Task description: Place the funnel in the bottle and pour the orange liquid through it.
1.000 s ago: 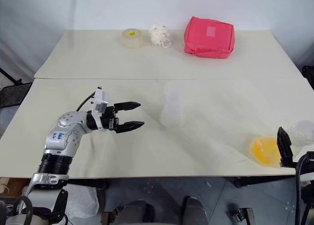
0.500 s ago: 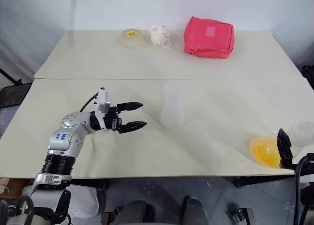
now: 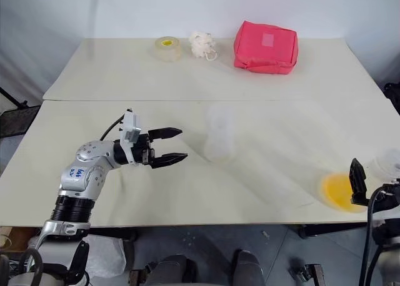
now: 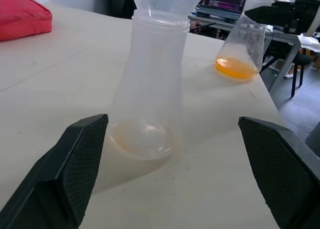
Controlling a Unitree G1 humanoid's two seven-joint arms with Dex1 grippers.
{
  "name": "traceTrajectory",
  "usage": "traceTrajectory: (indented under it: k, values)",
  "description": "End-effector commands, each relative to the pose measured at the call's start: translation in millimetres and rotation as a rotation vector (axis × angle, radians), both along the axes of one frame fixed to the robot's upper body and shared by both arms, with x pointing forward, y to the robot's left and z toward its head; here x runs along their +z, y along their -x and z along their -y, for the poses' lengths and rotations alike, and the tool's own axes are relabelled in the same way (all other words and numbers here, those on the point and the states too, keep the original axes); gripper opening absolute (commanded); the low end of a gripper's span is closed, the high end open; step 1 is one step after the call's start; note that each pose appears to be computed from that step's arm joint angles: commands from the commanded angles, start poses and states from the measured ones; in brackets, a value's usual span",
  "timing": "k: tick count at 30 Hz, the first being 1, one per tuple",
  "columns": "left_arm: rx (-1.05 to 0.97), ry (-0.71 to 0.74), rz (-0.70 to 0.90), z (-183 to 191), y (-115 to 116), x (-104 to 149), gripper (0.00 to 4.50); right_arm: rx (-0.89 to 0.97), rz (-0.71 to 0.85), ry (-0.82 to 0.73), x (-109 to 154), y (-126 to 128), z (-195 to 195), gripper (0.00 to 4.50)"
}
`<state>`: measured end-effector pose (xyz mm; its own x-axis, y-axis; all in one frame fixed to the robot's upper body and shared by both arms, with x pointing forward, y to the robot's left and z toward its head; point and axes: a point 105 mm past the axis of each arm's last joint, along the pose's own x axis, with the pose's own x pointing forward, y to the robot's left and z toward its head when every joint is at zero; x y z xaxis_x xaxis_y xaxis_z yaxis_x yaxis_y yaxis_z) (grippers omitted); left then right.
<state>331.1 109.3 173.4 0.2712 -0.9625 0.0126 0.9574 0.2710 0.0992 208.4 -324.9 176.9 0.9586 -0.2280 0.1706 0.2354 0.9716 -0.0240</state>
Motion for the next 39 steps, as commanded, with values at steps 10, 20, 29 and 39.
traceTrajectory:
  k: [10,20,29,39]
  values:
    - [-0.004,0.001,0.040,-1.8,1.8,9.3,4.50,-0.052,0.063,-0.014,8.1,4.6,2.8,2.43]
    - [0.003,-0.005,0.050,-7.1,1.4,9.2,4.50,0.175,0.149,0.034,44.9,-11.6,-44.5,2.43]
    - [-0.007,-0.039,0.037,-20.3,1.0,2.6,4.50,0.384,0.245,0.346,105.9,-74.3,-106.3,2.43]
    - [-0.052,0.005,0.116,-26.2,-1.8,7.3,4.50,0.407,0.275,0.902,136.0,-109.4,-160.6,2.43]
